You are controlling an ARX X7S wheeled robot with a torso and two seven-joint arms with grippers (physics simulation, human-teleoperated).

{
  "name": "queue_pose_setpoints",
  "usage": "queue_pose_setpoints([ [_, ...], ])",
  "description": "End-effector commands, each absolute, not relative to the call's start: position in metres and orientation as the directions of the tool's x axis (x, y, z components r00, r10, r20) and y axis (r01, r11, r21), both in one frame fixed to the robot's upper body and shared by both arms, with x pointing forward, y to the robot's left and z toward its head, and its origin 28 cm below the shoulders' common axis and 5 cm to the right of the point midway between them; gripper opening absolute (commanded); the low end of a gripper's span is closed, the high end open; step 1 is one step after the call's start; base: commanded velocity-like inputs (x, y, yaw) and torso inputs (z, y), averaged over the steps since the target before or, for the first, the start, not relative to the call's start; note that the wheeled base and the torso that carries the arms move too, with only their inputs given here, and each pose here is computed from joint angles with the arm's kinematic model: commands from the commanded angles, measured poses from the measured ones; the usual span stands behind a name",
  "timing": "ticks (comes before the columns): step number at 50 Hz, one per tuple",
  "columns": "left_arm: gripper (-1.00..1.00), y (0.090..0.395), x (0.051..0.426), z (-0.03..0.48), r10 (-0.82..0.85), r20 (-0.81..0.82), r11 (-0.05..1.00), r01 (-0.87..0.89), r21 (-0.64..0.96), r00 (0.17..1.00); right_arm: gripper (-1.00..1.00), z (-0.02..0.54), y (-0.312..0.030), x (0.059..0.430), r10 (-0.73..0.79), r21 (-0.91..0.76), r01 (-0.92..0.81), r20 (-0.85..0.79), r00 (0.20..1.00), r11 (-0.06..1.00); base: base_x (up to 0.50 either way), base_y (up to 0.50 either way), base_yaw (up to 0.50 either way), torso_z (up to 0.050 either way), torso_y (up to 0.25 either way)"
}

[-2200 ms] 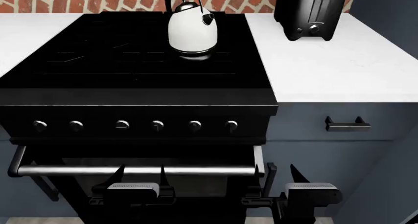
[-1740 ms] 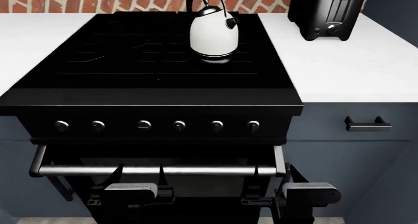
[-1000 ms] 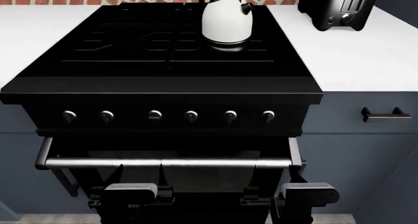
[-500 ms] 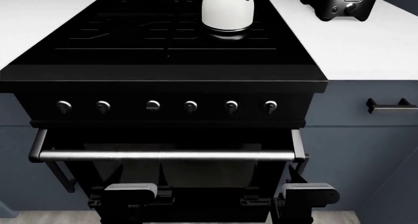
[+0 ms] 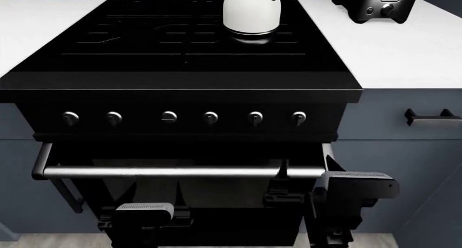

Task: Turn on the front right burner of the stove.

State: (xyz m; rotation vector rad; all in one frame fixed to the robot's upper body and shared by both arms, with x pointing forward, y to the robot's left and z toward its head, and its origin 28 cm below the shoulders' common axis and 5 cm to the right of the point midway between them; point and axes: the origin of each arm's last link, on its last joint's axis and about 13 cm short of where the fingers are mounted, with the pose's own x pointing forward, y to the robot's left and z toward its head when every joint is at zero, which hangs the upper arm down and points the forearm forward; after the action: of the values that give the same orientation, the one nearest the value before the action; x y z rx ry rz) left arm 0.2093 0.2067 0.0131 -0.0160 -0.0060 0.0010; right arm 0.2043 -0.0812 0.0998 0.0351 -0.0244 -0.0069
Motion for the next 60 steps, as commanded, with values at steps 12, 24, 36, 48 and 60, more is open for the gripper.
queue_pose_setpoints([
  [12, 1.0, 0.207, 0.21, 0.013, -0.004, 0.003, 1.0, 0.004, -0.022, 1.0, 1.0, 0.162, -0.067, 0.247, -0.066, -0.095, 0.072, 0.061, 0.996, 0.993, 0.0, 0.0, 0.0, 0.0, 0.0],
  [24, 1.0, 0.207, 0.21, 0.013, -0.008, 0.006, 1.0, 0.008, -0.025, 1.0, 1.0, 0.155, -0.062, 0.269, -0.13, -0.087, 0.131, 0.021, 0.991, 0.988, 0.0, 0.0, 0.0, 0.0, 0.0],
  [36, 1.0, 0.207, 0.21, 0.013, -0.007, 0.004, 1.0, 0.007, -0.025, 1.0, 1.0, 0.138, -0.061, 0.278, -0.117, -0.083, 0.114, -0.04, 0.992, 0.99, 0.0, 0.0, 0.0, 0.0, 0.0],
  [48, 1.0, 0.207, 0.21, 0.012, -0.007, 0.003, 1.0, 0.007, -0.025, 1.0, 1.0, 0.135, -0.062, 0.287, -0.124, -0.087, 0.119, -0.048, 0.991, 0.989, 0.0, 0.0, 0.0, 0.0, 0.0],
  [60, 1.0, 0.207, 0.211, 0.012, -0.007, -0.003, 1.0, 0.007, -0.023, 1.0, 1.0, 0.13, -0.063, 0.295, -0.131, -0.09, 0.126, -0.054, 0.99, 0.988, 0.0, 0.0, 0.0, 0.0, 0.0],
])
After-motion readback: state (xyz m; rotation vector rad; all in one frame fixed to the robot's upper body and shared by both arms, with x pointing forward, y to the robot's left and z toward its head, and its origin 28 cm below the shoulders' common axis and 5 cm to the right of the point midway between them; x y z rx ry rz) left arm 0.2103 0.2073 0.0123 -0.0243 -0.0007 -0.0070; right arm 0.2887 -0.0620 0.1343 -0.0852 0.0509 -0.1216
